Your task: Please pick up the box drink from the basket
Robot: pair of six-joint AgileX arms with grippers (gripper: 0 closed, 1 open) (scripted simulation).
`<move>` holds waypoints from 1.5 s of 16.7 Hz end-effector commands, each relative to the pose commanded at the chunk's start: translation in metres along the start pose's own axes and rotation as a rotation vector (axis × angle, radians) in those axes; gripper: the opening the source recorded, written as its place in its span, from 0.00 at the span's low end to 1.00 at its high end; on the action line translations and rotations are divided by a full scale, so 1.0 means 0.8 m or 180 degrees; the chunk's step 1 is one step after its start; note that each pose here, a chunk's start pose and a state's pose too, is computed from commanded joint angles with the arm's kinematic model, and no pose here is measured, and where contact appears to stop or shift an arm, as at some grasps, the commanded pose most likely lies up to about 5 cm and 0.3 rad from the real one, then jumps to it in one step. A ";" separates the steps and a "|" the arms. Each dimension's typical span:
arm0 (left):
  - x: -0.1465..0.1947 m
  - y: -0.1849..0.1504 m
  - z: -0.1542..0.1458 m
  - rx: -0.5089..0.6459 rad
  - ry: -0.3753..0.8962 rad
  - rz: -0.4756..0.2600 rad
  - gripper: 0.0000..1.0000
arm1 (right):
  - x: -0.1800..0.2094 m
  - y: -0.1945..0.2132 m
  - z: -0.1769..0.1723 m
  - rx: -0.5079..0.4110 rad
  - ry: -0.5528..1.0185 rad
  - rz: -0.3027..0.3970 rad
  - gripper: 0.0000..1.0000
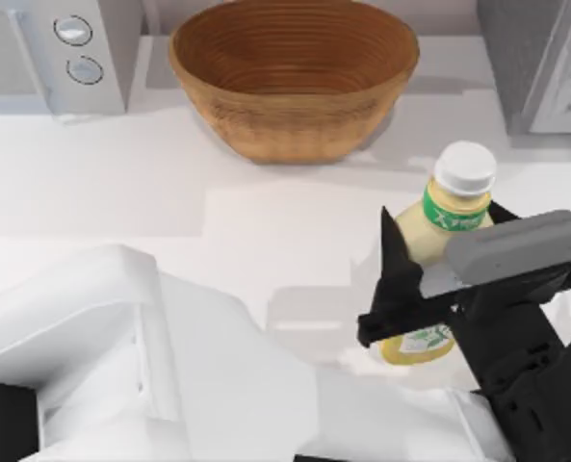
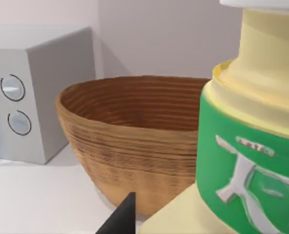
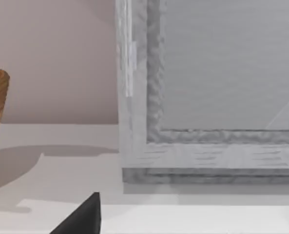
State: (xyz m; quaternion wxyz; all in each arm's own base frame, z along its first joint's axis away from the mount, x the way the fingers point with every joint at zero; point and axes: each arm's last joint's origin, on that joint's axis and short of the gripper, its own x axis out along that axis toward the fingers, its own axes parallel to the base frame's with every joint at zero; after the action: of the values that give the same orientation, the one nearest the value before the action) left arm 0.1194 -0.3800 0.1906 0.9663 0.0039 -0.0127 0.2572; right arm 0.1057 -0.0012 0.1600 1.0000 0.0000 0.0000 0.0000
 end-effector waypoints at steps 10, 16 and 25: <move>0.019 -0.031 -0.037 0.0071 0.0061 -0.0434 0.00 | 0.000 0.000 0.000 0.0000 0.0000 0.0000 1.00; 0.052 0.000 -0.062 0.0002 0.0002 -0.0009 0.00 | 0.000 0.000 0.000 0.0000 0.0000 0.0000 1.00; 0.052 0.001 -0.062 0.0000 0.0000 0.0000 0.38 | 0.000 0.000 0.000 0.0000 0.0000 0.0000 1.00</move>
State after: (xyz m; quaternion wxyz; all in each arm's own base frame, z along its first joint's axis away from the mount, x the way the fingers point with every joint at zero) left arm 0.1565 -0.3580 0.1419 0.9663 0.0039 -0.0127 0.2572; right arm 0.1057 -0.0012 0.1600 1.0000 0.0000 0.0000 0.0000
